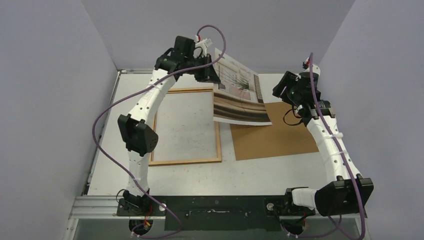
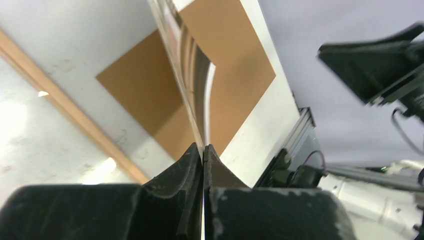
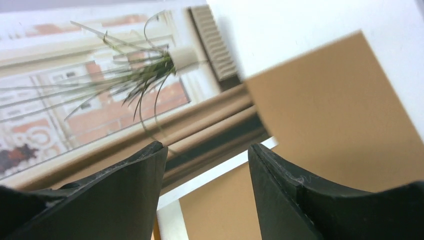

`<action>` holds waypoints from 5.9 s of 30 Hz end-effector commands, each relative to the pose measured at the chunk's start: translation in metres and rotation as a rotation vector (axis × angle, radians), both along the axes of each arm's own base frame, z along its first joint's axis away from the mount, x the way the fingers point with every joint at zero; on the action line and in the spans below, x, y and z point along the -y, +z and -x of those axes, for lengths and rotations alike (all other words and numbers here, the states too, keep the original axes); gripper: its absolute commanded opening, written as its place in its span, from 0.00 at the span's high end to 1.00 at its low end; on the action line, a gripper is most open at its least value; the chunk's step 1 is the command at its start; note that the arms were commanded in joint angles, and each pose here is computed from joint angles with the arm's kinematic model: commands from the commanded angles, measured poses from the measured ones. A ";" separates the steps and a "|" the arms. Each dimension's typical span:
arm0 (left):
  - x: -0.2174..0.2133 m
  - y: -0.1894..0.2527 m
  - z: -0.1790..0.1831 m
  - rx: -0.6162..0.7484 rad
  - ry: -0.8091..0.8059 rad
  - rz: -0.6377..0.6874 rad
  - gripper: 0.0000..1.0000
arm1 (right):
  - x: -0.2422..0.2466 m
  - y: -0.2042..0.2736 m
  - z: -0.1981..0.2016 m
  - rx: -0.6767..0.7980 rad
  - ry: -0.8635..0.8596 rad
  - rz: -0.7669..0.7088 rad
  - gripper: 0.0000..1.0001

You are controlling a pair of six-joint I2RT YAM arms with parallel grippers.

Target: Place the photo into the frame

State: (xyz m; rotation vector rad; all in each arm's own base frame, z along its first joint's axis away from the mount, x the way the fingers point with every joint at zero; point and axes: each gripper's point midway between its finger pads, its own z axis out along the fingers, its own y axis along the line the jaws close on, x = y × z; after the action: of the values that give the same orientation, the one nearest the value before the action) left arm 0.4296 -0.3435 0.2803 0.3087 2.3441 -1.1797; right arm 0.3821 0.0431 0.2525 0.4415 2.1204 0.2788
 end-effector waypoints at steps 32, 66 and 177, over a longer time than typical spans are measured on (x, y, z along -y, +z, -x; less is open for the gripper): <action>-0.116 0.124 0.079 0.657 -0.089 -0.302 1.00 | -0.134 0.129 0.035 0.709 0.549 0.279 0.20; -0.161 0.179 0.059 0.081 0.568 0.214 1.00 | -0.279 0.054 0.063 1.044 0.879 0.637 0.21; -0.367 -0.053 0.110 -0.104 1.041 -0.389 0.19 | -0.389 0.060 0.038 -0.278 0.830 -0.776 1.00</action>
State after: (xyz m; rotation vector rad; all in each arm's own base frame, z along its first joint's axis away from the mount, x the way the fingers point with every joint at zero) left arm 0.3110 0.0207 0.2219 -0.8132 2.3081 -0.2038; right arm 0.3214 0.4368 0.3505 -0.1998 2.1547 1.6315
